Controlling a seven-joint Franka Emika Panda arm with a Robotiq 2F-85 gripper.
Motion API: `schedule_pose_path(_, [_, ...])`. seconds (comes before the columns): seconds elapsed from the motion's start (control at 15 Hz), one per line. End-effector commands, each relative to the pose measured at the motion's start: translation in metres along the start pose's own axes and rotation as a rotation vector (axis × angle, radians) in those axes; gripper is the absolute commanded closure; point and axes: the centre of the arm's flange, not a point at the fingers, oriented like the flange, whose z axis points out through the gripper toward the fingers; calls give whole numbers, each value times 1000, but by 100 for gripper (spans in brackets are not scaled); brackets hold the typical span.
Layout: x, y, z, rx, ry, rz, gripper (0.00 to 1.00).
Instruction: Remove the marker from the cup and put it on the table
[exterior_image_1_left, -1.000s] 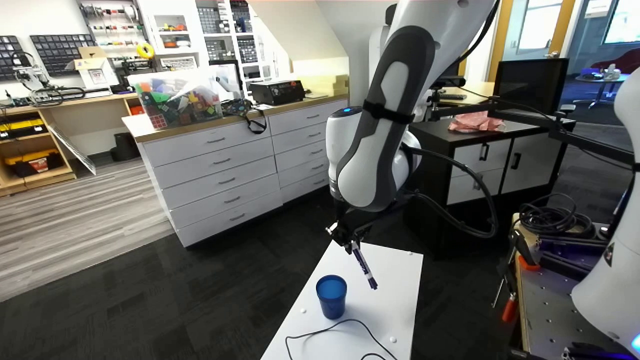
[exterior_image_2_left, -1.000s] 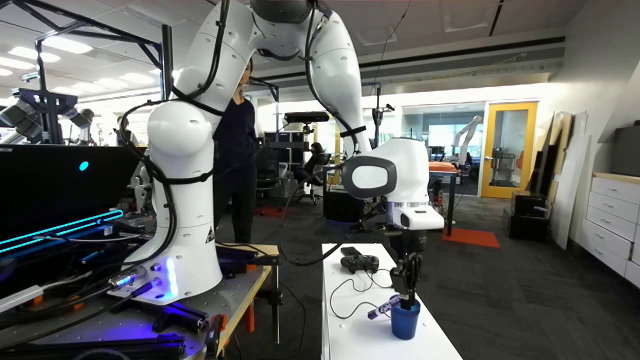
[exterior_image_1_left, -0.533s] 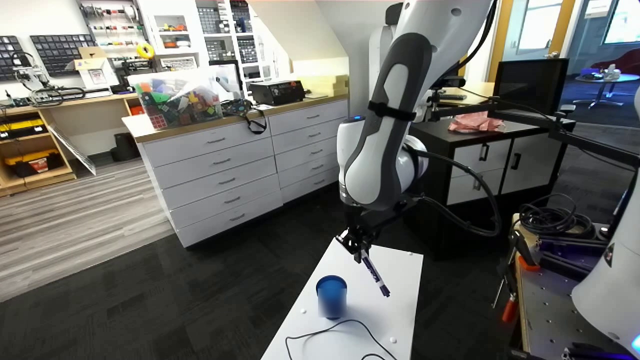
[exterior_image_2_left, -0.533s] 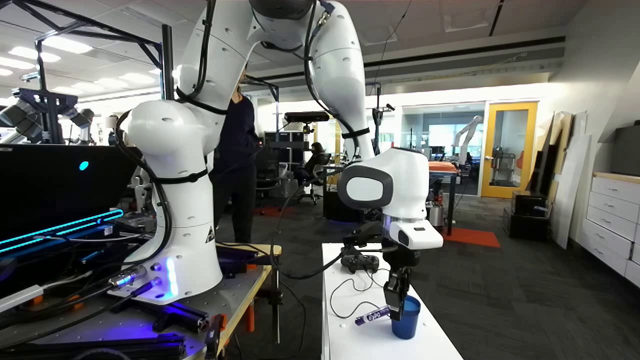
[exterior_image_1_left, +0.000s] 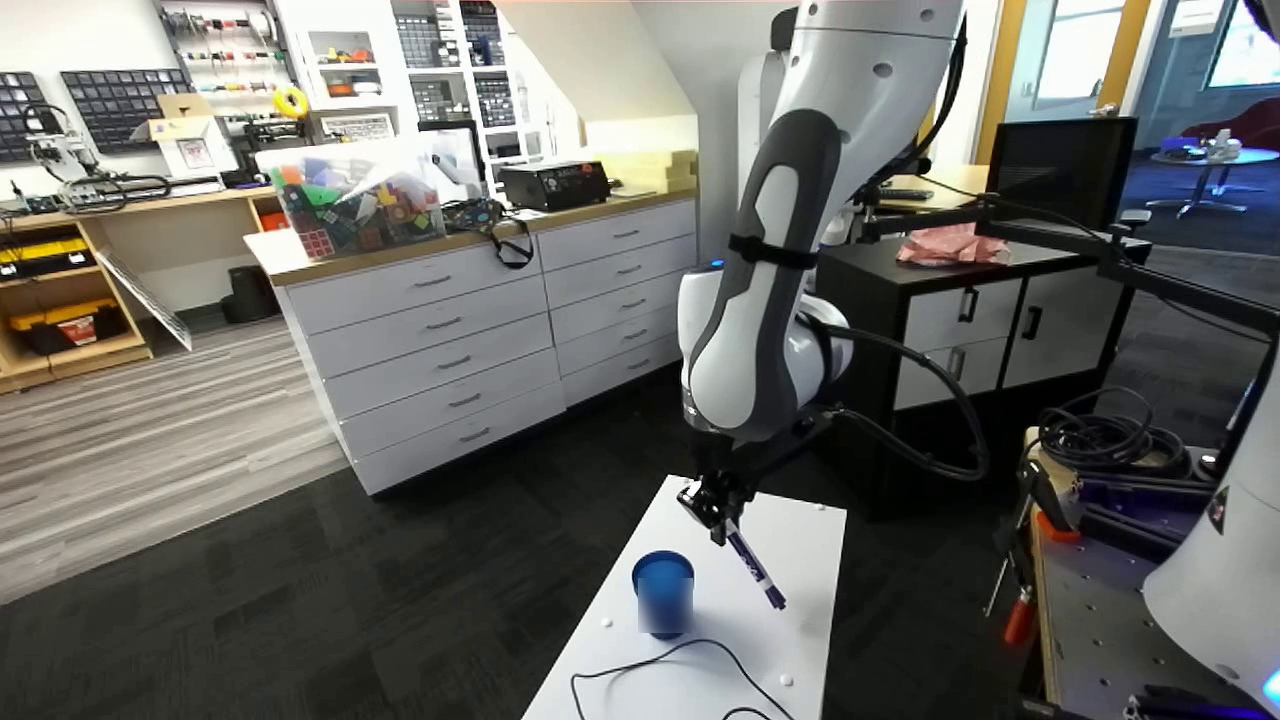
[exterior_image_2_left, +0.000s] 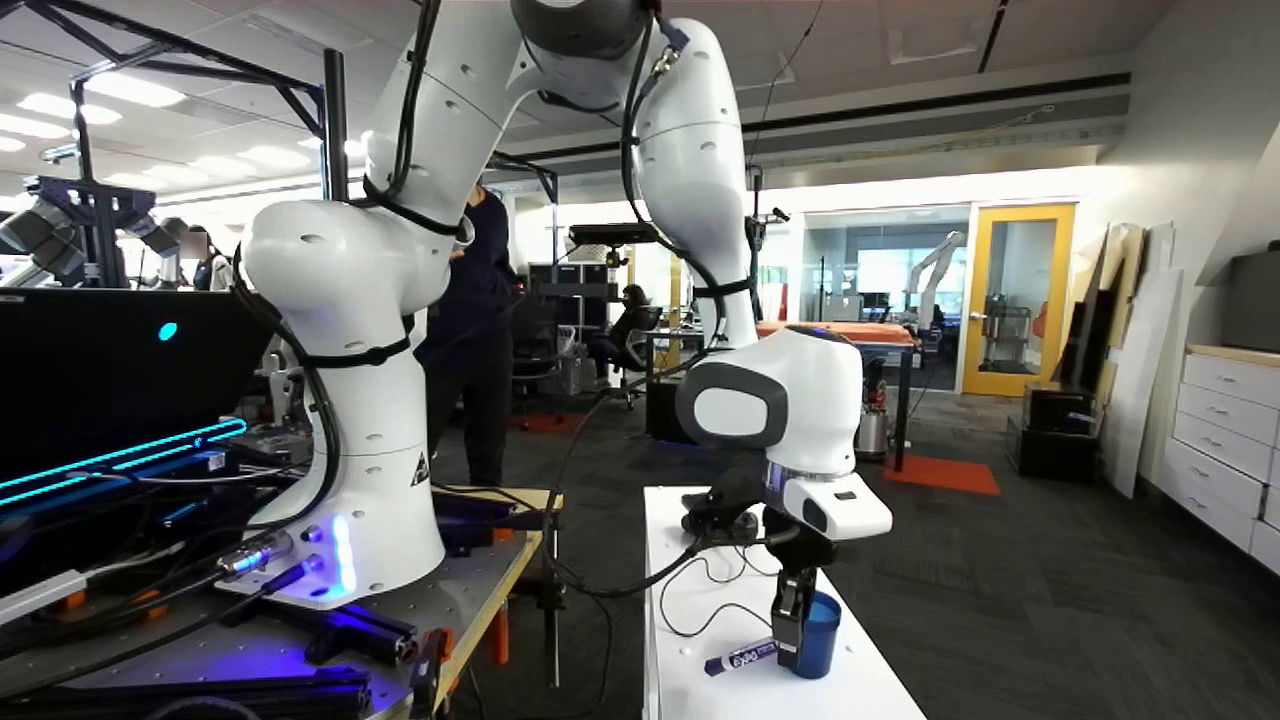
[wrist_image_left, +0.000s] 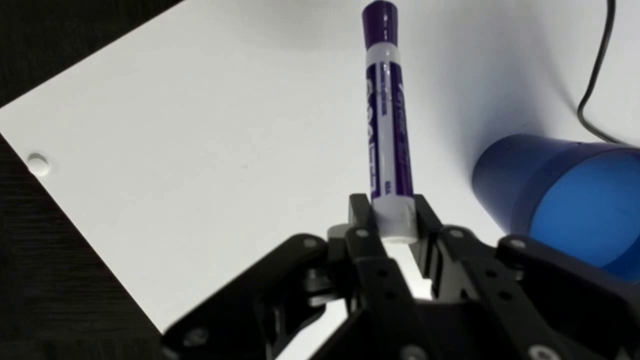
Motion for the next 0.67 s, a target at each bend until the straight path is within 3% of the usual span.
schedule_pose_path(0.0, [18, 3, 25, 30, -28, -34, 93])
schedule_pose_path(0.6, [45, 3, 62, 74, -84, -38, 92])
